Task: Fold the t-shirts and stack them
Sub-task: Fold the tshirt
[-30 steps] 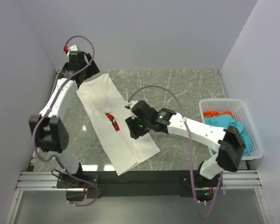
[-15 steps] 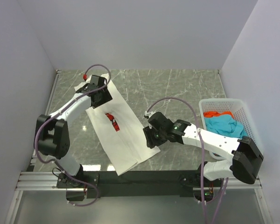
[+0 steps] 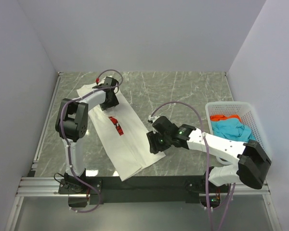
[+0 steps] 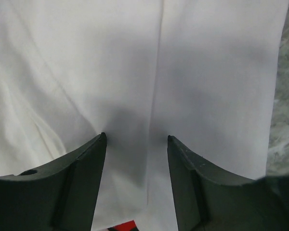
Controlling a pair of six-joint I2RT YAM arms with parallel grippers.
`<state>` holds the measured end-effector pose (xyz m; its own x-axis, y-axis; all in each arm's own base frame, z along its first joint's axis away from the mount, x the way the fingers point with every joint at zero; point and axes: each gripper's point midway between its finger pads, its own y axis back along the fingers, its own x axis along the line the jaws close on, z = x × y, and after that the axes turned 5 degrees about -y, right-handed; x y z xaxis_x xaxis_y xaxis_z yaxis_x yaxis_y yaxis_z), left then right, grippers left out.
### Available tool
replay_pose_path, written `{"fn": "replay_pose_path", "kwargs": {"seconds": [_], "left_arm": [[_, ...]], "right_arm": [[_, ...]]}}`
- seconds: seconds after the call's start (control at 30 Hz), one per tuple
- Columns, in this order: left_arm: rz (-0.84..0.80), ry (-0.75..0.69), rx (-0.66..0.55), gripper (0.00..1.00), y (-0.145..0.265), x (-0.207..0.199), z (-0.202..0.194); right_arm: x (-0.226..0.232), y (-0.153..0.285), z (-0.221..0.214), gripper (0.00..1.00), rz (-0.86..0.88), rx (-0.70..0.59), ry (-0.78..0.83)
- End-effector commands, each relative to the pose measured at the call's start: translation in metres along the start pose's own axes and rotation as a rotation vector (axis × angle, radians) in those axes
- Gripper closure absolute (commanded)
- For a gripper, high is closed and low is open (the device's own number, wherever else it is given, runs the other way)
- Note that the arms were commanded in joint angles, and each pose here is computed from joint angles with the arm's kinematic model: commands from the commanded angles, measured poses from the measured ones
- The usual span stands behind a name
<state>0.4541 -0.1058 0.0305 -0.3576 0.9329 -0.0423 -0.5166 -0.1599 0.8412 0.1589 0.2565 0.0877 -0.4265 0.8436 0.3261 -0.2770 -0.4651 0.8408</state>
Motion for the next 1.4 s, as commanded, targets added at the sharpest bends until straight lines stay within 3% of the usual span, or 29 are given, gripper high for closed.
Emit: {"fn": "replay_pose_path", "kwargs": {"seconds": [0.0,0.17,0.3,0.4,0.53,0.73,0.83,0.97,1.17,1.37], "left_arm": [[0.007,-0.047,-0.036,0.41,-0.007,-0.005,0.019],[-0.018,-0.107,-0.004,0.4,-0.038,-0.007,0.014],[-0.055,-0.15,-0.022,0.37,-0.06,-0.013,0.035],[-0.087,-0.169,-0.049,0.28,-0.061,-0.02,0.059],[-0.126,-0.147,-0.095,0.08,-0.021,-0.026,0.082],[-0.129,-0.005,-0.134,0.05,0.08,0.0,0.072],[-0.122,0.055,-0.114,0.05,0.129,0.012,0.037],[-0.163,0.099,0.01,0.05,0.167,0.024,-0.054],[-0.161,0.116,0.2,0.07,0.191,0.054,-0.178],[-0.177,0.11,0.327,0.13,0.198,0.066,-0.25]], "right_arm": [[0.006,-0.004,0.009,0.46,0.02,-0.02,-0.001],[0.007,-0.009,0.012,0.47,0.016,-0.006,0.008],[0.012,-0.013,0.019,0.47,0.019,-0.012,0.007],[0.015,-0.014,0.023,0.47,0.023,-0.009,0.004],[0.009,-0.011,0.037,0.46,-0.016,-0.048,-0.018],[-0.014,-0.01,0.054,0.44,-0.056,-0.088,-0.104],[-0.025,-0.013,0.055,0.45,-0.078,-0.081,-0.125],[-0.039,-0.019,0.052,0.48,-0.096,-0.073,-0.167],[-0.037,-0.026,0.042,0.49,-0.062,-0.055,-0.204],[-0.043,-0.037,0.031,0.49,-0.075,-0.024,-0.232]]}}
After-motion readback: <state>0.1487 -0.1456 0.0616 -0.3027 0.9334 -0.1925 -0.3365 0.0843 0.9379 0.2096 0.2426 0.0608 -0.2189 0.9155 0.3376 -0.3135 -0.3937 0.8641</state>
